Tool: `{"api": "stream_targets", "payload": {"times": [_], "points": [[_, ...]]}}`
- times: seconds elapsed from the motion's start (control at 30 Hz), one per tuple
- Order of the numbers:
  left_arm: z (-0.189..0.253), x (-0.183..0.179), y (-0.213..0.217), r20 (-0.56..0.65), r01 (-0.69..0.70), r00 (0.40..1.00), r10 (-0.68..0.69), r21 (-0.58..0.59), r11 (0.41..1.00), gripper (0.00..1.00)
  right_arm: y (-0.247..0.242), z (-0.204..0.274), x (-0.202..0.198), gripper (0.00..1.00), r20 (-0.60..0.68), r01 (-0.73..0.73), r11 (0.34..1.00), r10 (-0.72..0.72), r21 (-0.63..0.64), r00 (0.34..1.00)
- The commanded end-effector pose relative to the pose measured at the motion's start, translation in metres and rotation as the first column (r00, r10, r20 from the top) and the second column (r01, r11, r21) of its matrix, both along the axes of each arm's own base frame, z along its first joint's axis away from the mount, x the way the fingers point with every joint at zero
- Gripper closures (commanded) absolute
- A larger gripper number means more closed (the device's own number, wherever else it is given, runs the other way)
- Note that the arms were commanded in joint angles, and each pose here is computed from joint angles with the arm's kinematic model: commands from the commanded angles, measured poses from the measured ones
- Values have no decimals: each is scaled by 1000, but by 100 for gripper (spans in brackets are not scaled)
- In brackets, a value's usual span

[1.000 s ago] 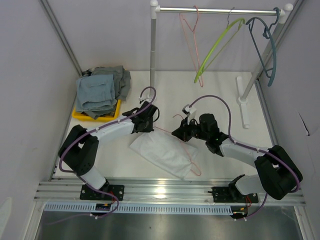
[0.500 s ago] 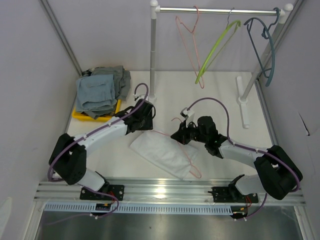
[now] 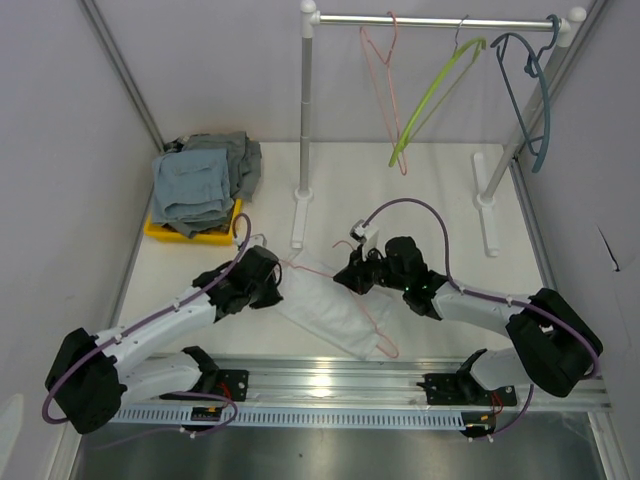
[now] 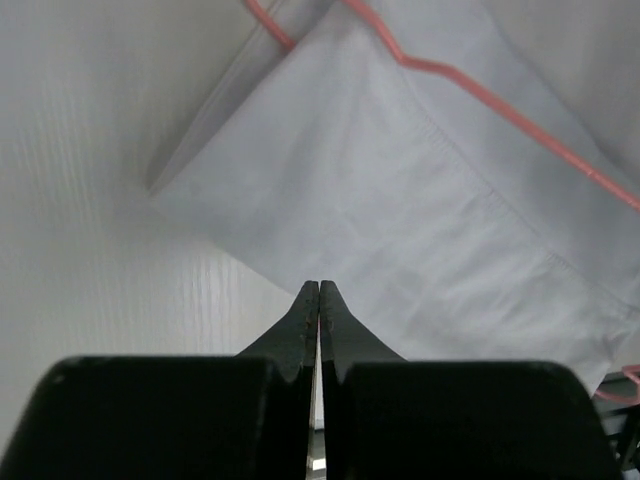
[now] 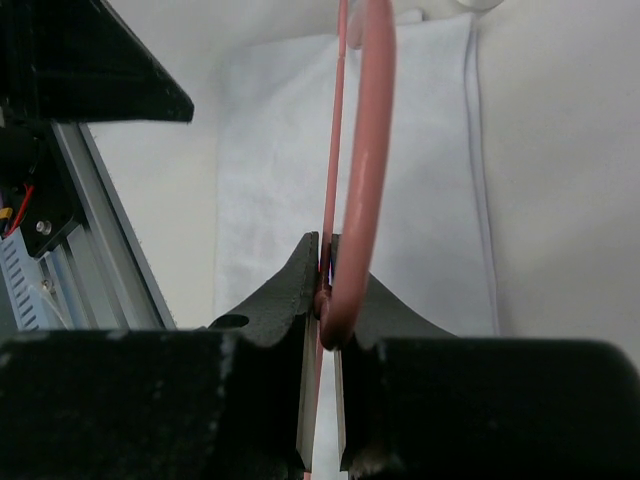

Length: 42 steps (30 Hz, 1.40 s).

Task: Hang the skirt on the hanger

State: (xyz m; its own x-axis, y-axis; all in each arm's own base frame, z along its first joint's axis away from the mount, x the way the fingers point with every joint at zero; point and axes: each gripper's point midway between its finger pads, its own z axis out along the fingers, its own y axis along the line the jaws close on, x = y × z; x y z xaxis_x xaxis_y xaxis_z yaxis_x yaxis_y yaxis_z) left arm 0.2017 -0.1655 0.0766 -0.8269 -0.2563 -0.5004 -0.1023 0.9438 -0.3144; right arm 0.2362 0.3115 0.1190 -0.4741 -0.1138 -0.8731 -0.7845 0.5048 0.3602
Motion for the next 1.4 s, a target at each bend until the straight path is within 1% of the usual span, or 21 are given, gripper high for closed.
{"api": "stream_targets", "payload": {"times": [0.0, 0.17, 0.2, 0.3, 0.37, 0.47, 0.57, 0.63, 0.77, 0.8, 0.83, 0.87, 0.93, 1.0, 1.07, 1.17, 1.23, 1.27, 1.3, 1.33, 1.37], "points": [[-15, -18, -8, -60, -36, 998, 33, -59, 998, 100, 18, 28, 9, 100, 98, -13, 999, 10, 31, 995], [-28, -35, -25, -91, -9, 996, 0, -91, 996, 100, 25, 27, 3, 100, 127, -19, 1000, 20, -13, 992], [-34, -41, -27, -107, 6, 994, -14, -80, 997, 100, 26, 29, 3, 100, 134, -17, 1000, 19, -15, 991], [-40, -45, -35, -121, 12, 992, -22, -85, 996, 100, 34, 31, -4, 100, 136, -40, 999, 42, -20, 990], [-40, -45, -40, -115, 20, 993, -32, -100, 995, 100, 41, 26, -13, 100, 141, -66, 997, 72, -49, 987], [-40, -48, -46, -113, 42, 992, -53, -102, 994, 100, 47, 15, -18, 100, 137, -67, 994, 79, -88, 987], [-47, -51, -46, -124, 49, 990, -60, -88, 995, 100, 53, 13, -27, 100, 134, -72, 993, 84, -92, 988], [-49, -50, -49, -119, 51, 991, -63, -98, 994, 100, 60, 15, -36, 100, 136, -74, 993, 85, -89, 987], [-50, -50, -55, -112, 63, 991, -75, -105, 993, 100, 70, 4, -45, 100, 137, -41, 989, 61, -144, 989], [-51, -50, -55, -111, 67, 991, -78, -102, 993, 100, 71, 6, -43, 100, 143, -19, 989, 40, -147, 989], [-50, -49, -57, -104, 69, 991, -81, -107, 992, 100, 75, 6, -50, 100, 151, -23, 988, 46, -152, 987], [-51, -49, -57, -105, 72, 991, -83, -106, 992, 100, 74, 5, -46, 100, 164, 14, 986, 13, -164, 986], [-51, -49, -59, -99, 81, 991, -92, -107, 991, 100, 79, 6, -54, 100, 170, 13, 985, 17, -173, 985], [-51, -49, -61, -94, 91, 990, -101, -108, 990, 100, 79, 8, -53, 100, 194, 47, 982, -11, -183, 981], [-50, -49, -61, -85, 97, 991, -107, -107, 989, 100, 83, 9, -60, 100, 182, 28, 984, 5, -175, 983], [-36, -45, -62, -48, 112, 992, -118, -116, 987, 100, 85, -7, -63, 100, 157, 23, 981, 7, -190, 988], [-19, -40, -62, -7, 122, 992, -124, -117, 986, 100, 84, -21, -65, 100, 142, 13, 976, 19, -217, 990], [-18, -43, -53, -15, 125, 992, -127, -86, 988, 100, 82, -27, -68, 100, 131, 0, 974, 30, -225, 991], [-6, -42, -51, 15, 122, 993, -121, -102, 987, 100, 82, -27, -69, 100, 130, -3, 975, 33, -224, 991], [3, -40, -49, 36, 118, 993, -115, -100, 988, 98, 80, -27, -70, 100, 128, -4, 974, 34, -226, 991], [8, -41, -45, 43, 119, 992, -116, -97, 988, 94, 80, -28, -72, 100, 126, -13, 973, 43, -230, 991]]}}
